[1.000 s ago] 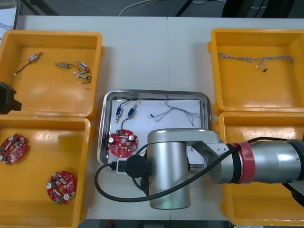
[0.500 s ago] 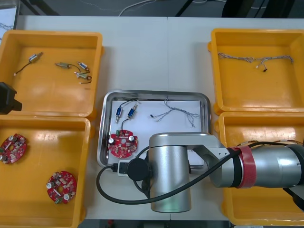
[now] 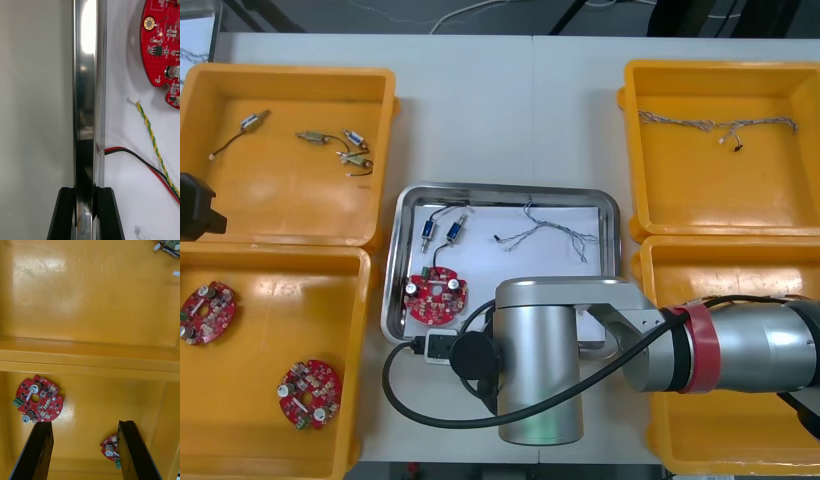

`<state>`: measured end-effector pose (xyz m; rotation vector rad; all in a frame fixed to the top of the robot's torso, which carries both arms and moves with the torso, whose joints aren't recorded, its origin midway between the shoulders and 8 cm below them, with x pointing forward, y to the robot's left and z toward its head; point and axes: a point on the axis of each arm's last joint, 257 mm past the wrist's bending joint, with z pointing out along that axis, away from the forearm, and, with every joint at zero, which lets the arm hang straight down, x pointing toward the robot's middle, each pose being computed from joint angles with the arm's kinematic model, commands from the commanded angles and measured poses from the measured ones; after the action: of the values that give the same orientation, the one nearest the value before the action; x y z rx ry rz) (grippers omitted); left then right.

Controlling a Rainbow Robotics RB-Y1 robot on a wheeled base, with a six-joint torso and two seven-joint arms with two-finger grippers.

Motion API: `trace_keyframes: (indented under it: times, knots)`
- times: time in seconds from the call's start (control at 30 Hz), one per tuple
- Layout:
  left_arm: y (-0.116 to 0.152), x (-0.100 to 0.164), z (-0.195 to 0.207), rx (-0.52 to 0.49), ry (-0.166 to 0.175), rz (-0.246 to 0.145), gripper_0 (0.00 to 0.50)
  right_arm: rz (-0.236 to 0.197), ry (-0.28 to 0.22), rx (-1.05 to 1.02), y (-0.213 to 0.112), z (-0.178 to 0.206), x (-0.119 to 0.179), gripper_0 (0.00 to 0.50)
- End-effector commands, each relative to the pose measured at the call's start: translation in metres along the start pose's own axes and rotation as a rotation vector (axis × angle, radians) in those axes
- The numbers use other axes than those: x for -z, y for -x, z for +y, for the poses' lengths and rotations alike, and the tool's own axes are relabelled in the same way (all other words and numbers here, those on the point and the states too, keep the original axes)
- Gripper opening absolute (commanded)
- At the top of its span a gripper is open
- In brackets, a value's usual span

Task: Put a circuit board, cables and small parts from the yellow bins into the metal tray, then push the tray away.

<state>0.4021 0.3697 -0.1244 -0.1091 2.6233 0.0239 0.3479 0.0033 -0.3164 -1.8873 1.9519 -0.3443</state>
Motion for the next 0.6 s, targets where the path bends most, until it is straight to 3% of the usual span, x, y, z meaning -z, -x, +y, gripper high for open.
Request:
trace_keyframes:
  times: [0.03, 0.37, 0.6]
  knots:
    - [0.013, 0.005, -0.011, -0.075, -0.015, -0.039, 0.5, -0.004, -0.085, 0.047, -0.002, -0.035, 0.006, 0.0]
    - [0.013, 0.005, -0.011, -0.075, -0.015, -0.039, 0.5, -0.014, -0.191, 0.071, -0.003, -0.084, 0.02, 0.0]
    - [0.013, 0.005, -0.011, -0.075, -0.015, -0.039, 0.5, 0.007, -0.274, 0.082, -0.003, -0.124, 0.021, 0.0]
